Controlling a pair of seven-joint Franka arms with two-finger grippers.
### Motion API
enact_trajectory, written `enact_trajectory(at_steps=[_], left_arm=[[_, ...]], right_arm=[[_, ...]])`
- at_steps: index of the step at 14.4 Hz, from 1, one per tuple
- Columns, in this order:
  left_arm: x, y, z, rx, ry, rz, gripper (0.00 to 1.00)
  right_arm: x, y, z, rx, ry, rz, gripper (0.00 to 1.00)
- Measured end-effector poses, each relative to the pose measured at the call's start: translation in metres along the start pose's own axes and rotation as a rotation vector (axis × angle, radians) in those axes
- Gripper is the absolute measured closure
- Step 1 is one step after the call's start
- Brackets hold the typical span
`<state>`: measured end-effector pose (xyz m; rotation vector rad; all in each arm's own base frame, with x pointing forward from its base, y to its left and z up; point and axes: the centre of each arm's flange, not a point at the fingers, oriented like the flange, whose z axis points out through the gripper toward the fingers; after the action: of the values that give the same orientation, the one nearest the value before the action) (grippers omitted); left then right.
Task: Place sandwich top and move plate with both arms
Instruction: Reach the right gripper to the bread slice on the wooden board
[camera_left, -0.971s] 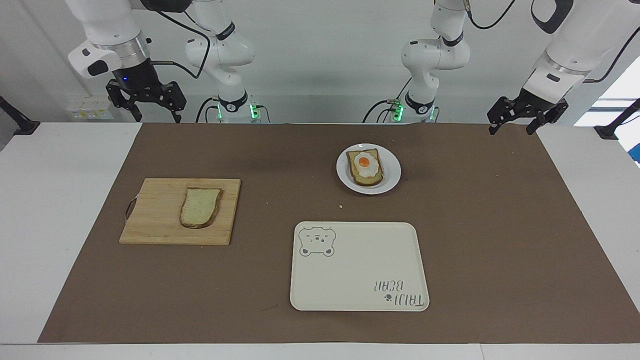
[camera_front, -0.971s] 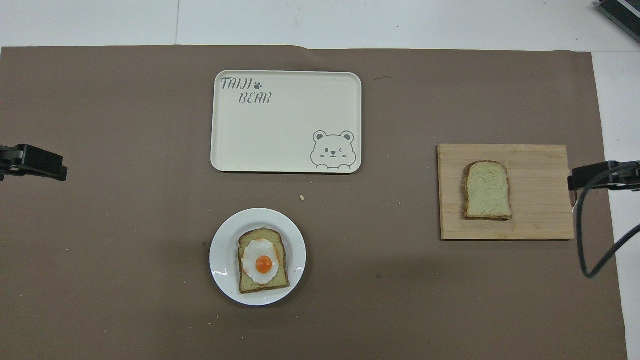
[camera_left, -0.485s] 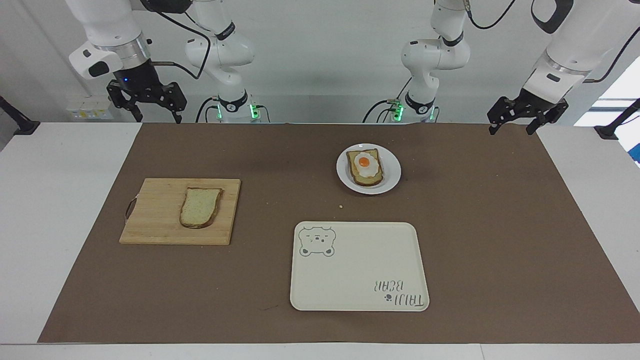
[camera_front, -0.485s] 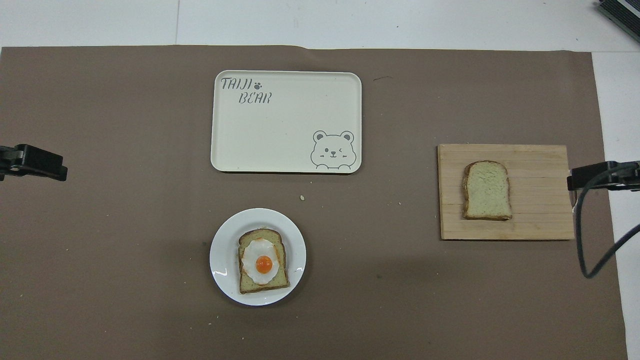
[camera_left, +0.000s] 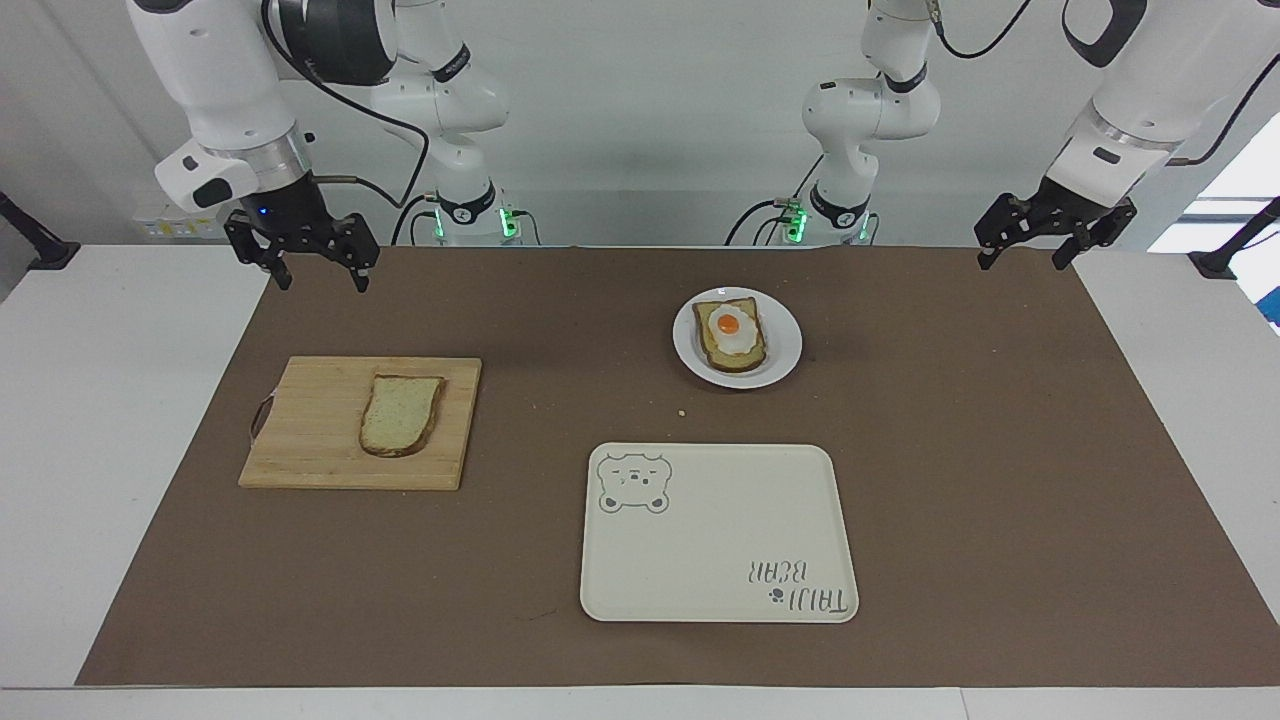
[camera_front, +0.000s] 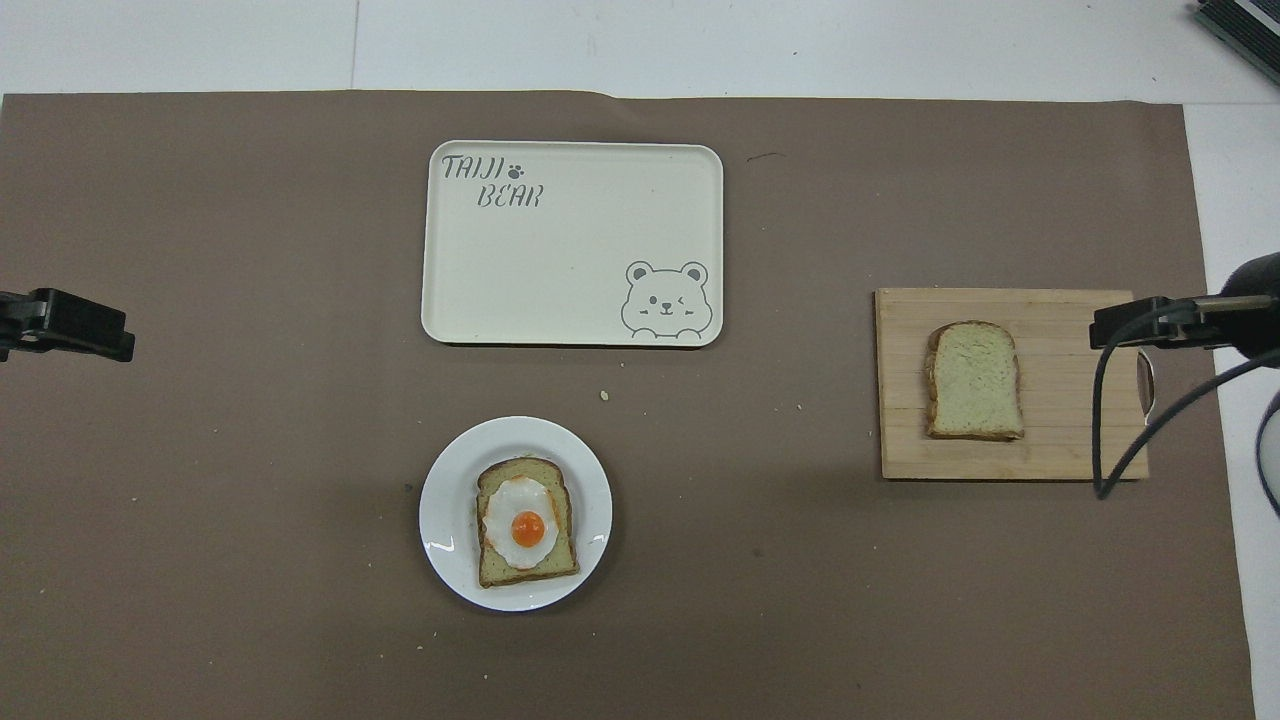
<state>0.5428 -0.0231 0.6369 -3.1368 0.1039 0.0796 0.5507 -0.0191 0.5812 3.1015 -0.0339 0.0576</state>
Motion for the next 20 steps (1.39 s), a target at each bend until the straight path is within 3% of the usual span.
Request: enact_trajectory(at_steps=[11, 14, 20], left_arm=[[0.000, 0.000, 0.000, 0.000, 0.000, 0.000, 0.00], [0.000, 0.000, 0.000, 0.000, 0.000, 0.000, 0.00], [0.000, 0.000, 0.000, 0.000, 0.000, 0.000, 0.00]], right_arm=[[0.019, 0.037, 0.147, 0.043, -0.039, -0.013, 0.00], [0.011, 0.045, 0.179, 0.119, -0.046, 0.002, 0.00], [0.006, 0.077, 0.237, 0.184, -0.045, -0.013, 0.00]])
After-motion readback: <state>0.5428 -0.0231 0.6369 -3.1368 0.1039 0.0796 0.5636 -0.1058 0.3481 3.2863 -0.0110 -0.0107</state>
